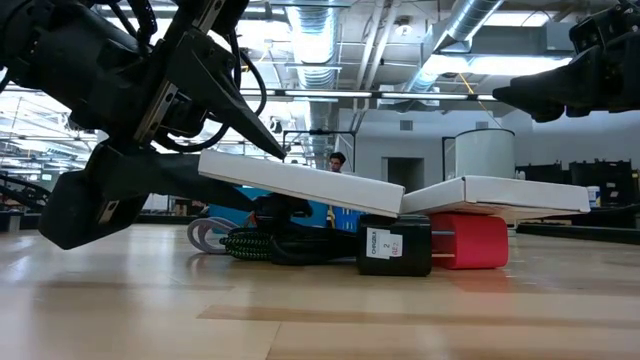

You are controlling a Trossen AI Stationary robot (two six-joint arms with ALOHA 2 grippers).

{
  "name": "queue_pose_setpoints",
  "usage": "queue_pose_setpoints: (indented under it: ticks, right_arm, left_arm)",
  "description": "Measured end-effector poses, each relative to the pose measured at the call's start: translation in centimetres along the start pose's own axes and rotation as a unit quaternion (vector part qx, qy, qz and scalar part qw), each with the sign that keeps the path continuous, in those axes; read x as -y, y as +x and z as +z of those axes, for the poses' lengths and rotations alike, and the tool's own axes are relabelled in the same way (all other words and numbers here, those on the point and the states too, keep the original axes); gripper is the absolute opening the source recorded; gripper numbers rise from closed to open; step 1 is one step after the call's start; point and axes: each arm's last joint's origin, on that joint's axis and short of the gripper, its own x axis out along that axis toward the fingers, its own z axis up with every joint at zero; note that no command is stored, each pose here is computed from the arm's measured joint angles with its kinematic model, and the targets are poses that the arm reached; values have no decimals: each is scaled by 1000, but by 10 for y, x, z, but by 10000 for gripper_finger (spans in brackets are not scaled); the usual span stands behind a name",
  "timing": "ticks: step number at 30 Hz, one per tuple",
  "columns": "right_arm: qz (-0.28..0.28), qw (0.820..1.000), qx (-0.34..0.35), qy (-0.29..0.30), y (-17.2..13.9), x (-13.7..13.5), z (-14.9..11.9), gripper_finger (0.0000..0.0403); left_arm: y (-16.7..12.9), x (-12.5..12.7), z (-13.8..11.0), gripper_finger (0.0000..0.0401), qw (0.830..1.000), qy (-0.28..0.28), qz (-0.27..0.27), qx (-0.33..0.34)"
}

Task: Pick and place items into bin
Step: Put the left white card reader box into the blue bin

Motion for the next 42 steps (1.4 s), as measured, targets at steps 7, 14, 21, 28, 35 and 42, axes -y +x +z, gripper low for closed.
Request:
queue_pose_setpoints:
  ticks: [7, 14, 21, 28, 35, 42]
  right_arm:
    - [0, 1000, 0, 0, 0, 0, 0, 260]
    - [0, 1000, 0, 0, 0, 0, 0, 260]
    - [0, 1000, 0, 0, 0, 0, 0, 260]
    - [0, 1000, 0, 0, 0, 0, 0, 260]
    - [0, 1000, 0, 0, 0, 0, 0, 260]
    - [0, 1000, 0, 0, 0, 0, 0, 260]
  left_arm:
    - [0, 0, 0, 145, 1000, 6, 0, 1]
    - [-1, 1, -1, 106, 1000, 8, -3, 1]
    - [-3, 1, -4, 87, 1000, 10, -7, 3]
    - [-4, 1, -6, 87, 1000, 12, -11, 5]
    - [-5, 5, -6, 86, 999, 23, -25, 14]
    - [-16, 20, 0, 86, 998, 41, -47, 32]
